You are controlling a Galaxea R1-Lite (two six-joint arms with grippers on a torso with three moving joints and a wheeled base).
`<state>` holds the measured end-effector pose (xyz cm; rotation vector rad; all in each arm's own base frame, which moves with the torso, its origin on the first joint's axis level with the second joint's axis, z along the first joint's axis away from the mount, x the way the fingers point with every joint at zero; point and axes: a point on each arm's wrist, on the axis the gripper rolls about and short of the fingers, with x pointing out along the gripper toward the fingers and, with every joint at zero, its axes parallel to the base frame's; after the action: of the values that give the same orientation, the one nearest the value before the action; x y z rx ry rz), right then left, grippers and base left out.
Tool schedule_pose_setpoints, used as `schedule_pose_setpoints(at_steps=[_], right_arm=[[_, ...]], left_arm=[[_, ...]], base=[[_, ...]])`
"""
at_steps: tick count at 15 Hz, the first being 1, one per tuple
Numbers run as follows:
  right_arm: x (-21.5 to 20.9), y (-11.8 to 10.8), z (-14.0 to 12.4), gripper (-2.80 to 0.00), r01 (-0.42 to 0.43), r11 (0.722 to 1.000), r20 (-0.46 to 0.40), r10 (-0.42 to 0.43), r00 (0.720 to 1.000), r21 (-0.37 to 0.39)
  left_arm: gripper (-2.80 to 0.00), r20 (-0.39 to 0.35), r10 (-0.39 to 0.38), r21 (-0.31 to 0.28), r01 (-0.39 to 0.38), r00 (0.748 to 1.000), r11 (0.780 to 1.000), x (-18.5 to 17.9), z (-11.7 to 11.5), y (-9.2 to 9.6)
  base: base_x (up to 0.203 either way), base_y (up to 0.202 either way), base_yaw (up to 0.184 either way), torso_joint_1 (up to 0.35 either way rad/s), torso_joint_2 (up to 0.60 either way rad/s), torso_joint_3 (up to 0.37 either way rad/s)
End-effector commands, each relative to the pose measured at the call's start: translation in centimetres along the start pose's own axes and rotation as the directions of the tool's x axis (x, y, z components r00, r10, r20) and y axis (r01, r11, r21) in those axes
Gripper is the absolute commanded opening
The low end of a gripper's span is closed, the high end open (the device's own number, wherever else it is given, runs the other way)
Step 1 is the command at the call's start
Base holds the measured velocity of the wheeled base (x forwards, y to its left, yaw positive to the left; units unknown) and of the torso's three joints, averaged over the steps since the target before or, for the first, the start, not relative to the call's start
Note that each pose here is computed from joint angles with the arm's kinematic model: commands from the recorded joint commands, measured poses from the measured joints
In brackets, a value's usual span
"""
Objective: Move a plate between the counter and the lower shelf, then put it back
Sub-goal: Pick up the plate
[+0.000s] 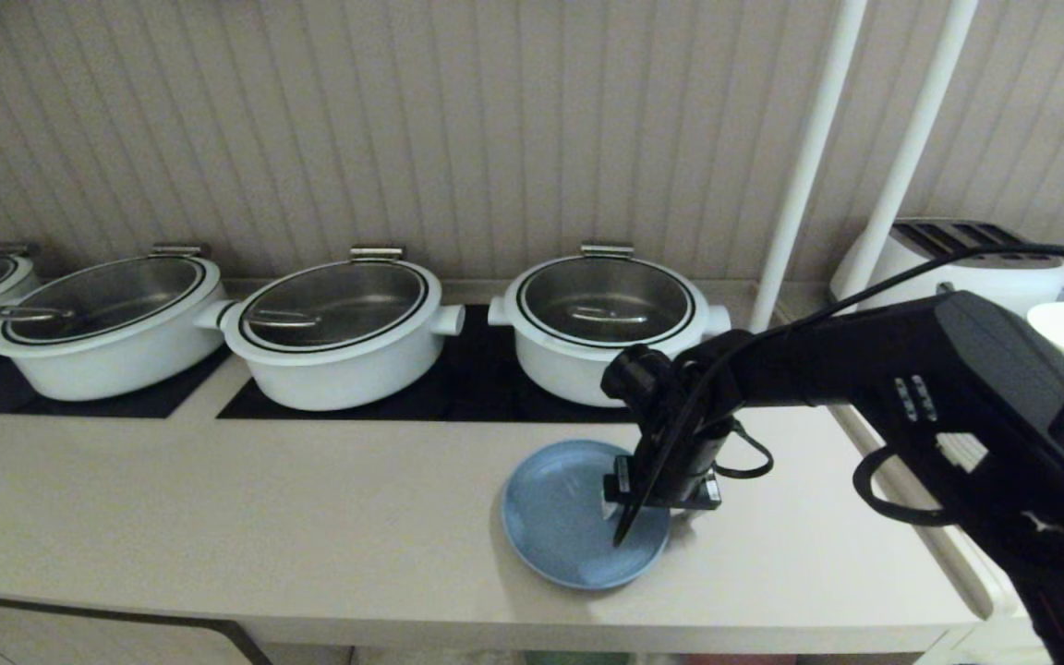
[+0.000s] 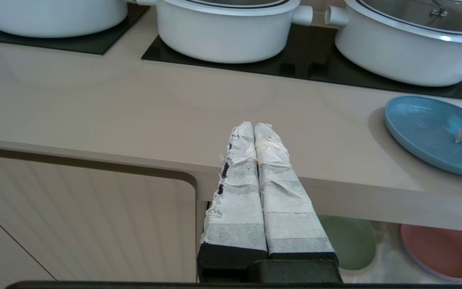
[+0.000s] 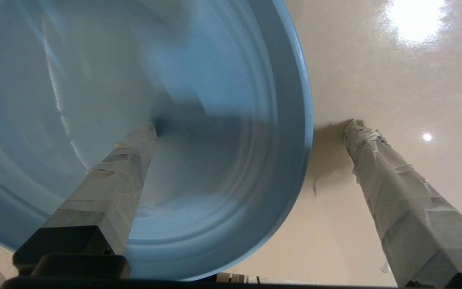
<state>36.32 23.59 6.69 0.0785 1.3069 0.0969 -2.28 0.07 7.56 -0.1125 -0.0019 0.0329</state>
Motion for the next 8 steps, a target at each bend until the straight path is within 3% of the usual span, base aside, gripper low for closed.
schedule_pose_setpoints(at_steps=[1, 3, 4, 8], right_arm=[[-0.01, -0.02, -0.03, 0.0, 0.002, 1.0, -0.003, -0.002, 1.0, 0.003], [-0.06, -0.01, -0.01, 0.0, 0.001, 1.0, -0.001, -0.001, 1.0, 0.002], [-0.06, 0.06, -0.02, -2.8, -0.001, 1.0, 0.002, 0.001, 1.0, 0.0], [-0.39, 0.07, 0.02, -2.8, -0.005, 1.0, 0.008, 0.005, 1.0, -0.001]], left_arm=[[-2.8, 0.0, 0.001, -0.001, -0.001, 1.0, 1.0, 0.0, -0.01, 0.0], [-2.8, 0.002, 0.001, -0.001, -0.001, 1.0, 1.0, -0.01, 0.03, 0.0], [-2.8, 0.0, 0.001, -0.001, -0.001, 1.0, 1.0, 0.0, -0.01, 0.0], [-2.8, 0.0, 0.001, -0.001, -0.001, 1.0, 1.0, 0.0, 0.0, 0.0]], base=[[0.0, 0.0, 0.0, 0.0, 0.0, 0.0], [0.0, 0.0, 0.0, 0.0, 0.0, 0.0], [0.0, 0.0, 0.0, 0.0, 0.0, 0.0], [0.0, 0.0, 0.0, 0.0, 0.0, 0.0]])
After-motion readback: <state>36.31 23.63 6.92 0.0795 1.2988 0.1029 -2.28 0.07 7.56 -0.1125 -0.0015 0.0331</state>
